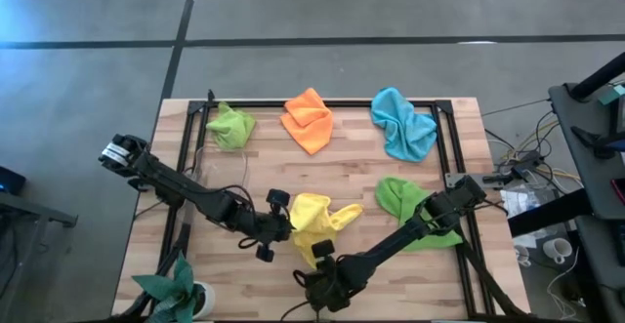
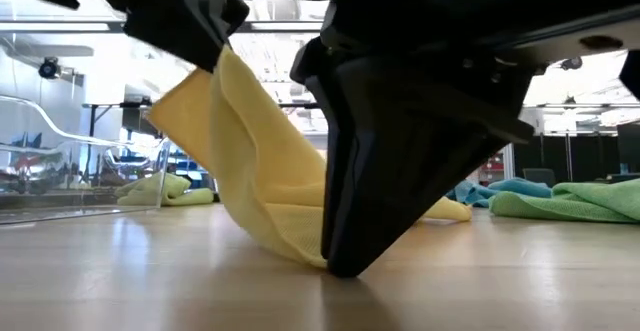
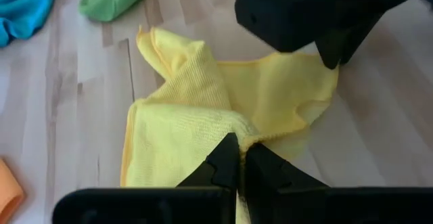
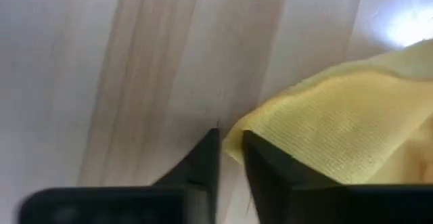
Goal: Fold microfiber towels
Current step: Fold the yellow microfiber towel on the table
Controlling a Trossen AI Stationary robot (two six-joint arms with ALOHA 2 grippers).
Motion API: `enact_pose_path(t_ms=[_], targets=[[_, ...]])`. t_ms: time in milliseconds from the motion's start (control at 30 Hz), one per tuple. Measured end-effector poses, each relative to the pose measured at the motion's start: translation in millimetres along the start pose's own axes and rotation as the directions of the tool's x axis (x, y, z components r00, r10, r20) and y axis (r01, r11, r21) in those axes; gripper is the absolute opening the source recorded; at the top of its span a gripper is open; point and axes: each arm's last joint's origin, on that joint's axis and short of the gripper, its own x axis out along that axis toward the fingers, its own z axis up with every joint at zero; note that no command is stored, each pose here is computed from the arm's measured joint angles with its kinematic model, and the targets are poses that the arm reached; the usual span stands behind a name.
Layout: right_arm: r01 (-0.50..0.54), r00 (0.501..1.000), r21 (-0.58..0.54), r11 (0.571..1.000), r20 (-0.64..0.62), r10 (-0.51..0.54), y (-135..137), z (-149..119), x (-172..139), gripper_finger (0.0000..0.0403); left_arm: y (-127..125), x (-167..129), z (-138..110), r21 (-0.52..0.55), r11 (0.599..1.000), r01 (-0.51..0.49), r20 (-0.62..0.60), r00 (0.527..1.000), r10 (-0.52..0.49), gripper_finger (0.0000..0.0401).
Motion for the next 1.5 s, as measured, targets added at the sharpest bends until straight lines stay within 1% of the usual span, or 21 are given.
enact_pose_path(t_ms=[67, 167, 300, 433, 567, 633, 767, 900, 1033, 1100, 1233, 1300, 1367, 1433, 1500], targets=[[0.001, 1.000, 0.009, 1.000, -0.002, -0.001, -1, 0, 1, 0.0016, 0, -3, 1, -0.002, 1.000, 0.010, 0.010, 1.000, -0.010, 0.0000], [0.008, 1.000, 0.013, 1.000, 0.004, -0.008, -3, 3, -4, 0.0010, 0, -7, 1, -0.001, 0.999, 0.035, 0.015, 0.999, -0.035, 0.0000], [0.028, 0.999, 0.002, 1.000, -0.018, -0.028, -8, 7, -26, 0.0009, -2, -25, 11, -0.003, 0.997, 0.071, 0.085, 0.994, -0.071, 0.0000], [0.091, 0.996, 0.007, 0.996, 0.023, -0.091, -17, 10, -76, 0.0009, -1, -44, 18, -0.005, 0.996, 0.088, 0.147, 0.985, -0.086, 0.0000], [0.128, 0.991, 0.005, 0.992, 0.045, -0.128, -17, 8, -102, 0.0009, -1, -56, 22, 0.001, 0.995, 0.097, 0.163, 0.982, -0.096, 0.0000], [0.148, 0.986, 0.013, 0.989, 0.079, -0.149, -19, 7, -120, 0.0009, 0, -62, 26, 0.002, 0.995, 0.101, 0.168, 0.981, -0.099, 0.0000], [0.148, 0.973, 0.056, 0.987, 0.173, -0.156, -26, 3, -168, 0.0009, 1, -76, 39, 0.009, 0.994, 0.109, 0.175, 0.978, -0.108, 0.0000], [0.136, 0.963, 0.072, 0.988, 0.226, -0.149, -28, -6, -203, 0.0009, 6, -96, 57, 0.011, 0.993, 0.115, 0.196, 0.974, -0.115, 0.0000], [0.118, 0.929, 0.112, 0.987, 0.337, -0.150, -49, -21, -261, 0.0009, 15, -123, 78, 0.004, 0.992, 0.127, 0.223, 0.967, -0.125, 0.0000], [0.106, 0.917, 0.132, 0.986, 0.370, -0.148, -59, -31, -282, 0.0009, 19, -137, 86, 0.001, 0.992, 0.127, 0.235, 0.964, -0.124, 0.0000], [0.102, 0.889, 0.173, 0.980, 0.426, -0.168, -80, -47, -312, 0.0009, 30, -160, 98, -0.005, 0.993, 0.119, 0.258, 0.959, -0.113, 0.0000], [0.116, 0.883, 0.205, 0.972, 0.426, -0.195, -94, -55, -322, 0.0009, 36, -160, 98, -0.001, 0.995, 0.098, 0.248, 0.964, -0.095, 0.0000], [0.150, 0.899, 0.241, 0.959, 0.369, -0.234, -106, -62, -318, 0.0008, 41, -150, 93, -0.014, 0.997, 0.072, 0.217, 0.974, -0.067, 0.0000], [0.200, 0.929, 0.261, 0.944, 0.256, -0.267, -115, -67, -301, 0.0008, 48, -131, 84, -0.034, 0.999, 0.036, 0.151, 0.988, -0.030, 0.0000], [0.254, 0.946, 0.252, 0.934, 0.136, -0.295, -121, -70, -278, 0.0008, 56, -110, 72, -0.053, 0.999, 0.002, 0.080, 0.997, 0.002, 0.0000]])
